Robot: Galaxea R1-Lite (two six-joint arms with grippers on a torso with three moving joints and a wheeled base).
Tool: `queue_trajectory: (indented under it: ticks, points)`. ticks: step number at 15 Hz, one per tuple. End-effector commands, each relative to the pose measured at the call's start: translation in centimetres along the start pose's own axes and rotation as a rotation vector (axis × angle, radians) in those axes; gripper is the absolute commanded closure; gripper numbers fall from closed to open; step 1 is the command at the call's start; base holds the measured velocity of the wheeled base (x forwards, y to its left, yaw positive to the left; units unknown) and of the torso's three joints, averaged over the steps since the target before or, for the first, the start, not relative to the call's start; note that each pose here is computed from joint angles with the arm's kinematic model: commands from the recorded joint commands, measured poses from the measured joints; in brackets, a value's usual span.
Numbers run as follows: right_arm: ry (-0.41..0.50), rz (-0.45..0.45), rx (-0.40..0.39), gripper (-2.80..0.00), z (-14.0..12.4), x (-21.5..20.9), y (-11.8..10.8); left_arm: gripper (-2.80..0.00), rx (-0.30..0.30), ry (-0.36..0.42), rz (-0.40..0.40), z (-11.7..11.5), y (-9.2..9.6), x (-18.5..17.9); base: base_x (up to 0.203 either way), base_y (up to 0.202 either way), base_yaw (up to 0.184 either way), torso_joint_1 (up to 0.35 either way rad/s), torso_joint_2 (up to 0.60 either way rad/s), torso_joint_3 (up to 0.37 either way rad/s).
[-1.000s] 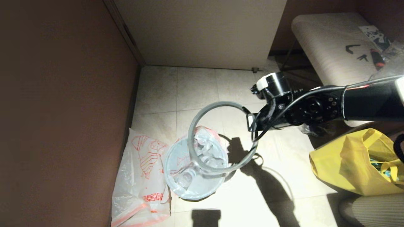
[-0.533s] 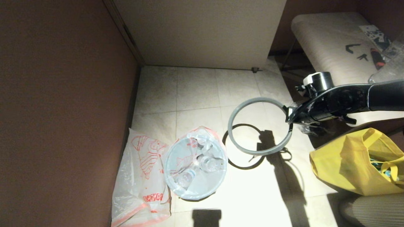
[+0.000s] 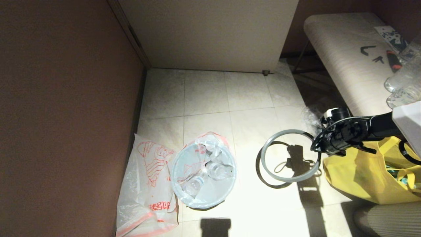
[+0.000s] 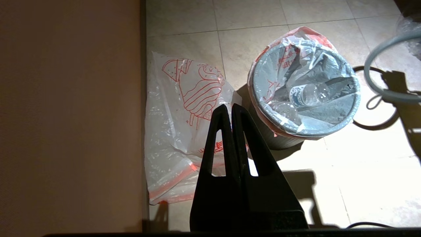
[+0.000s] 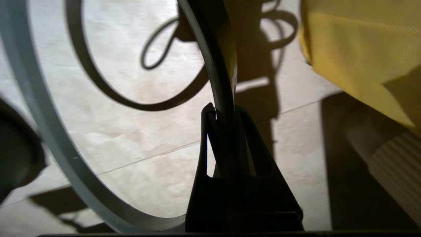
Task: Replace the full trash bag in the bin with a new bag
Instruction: Place the trash can ring on the floor
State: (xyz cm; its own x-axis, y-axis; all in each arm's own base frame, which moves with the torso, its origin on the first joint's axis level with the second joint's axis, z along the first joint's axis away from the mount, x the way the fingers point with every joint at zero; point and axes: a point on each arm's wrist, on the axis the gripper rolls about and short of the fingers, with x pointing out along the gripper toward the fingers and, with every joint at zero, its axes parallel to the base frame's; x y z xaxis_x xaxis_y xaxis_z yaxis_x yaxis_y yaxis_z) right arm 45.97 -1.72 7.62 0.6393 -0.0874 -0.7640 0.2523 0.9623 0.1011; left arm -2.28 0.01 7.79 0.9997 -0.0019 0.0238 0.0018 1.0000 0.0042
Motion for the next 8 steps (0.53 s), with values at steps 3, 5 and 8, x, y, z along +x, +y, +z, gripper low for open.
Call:
queue_trajectory:
  ticks: [3,5,8]
  points:
    - [0.159,-0.069,-0.113,0.0,-5.4,5.8,-2.3,0.0,0.0,0.013,0.0,-0.3,0.0,0.1,0.0,0.0,0.0,0.0,0.0,0.0]
    - [0.175,-0.071,-0.129,0.0,-6.7,7.3,-2.4,0.0,0.0,0.014,0.0,-0.3,0.0,0.1,0.0,0.0,0.0,0.0,0.0,0.0]
    - [0.215,-0.075,-0.147,0.0,-9.6,9.3,-3.0,0.0,0.0,0.013,0.0,-0.3,0.0,0.1,0.0,0.0,0.0,0.0,0.0,0.0]
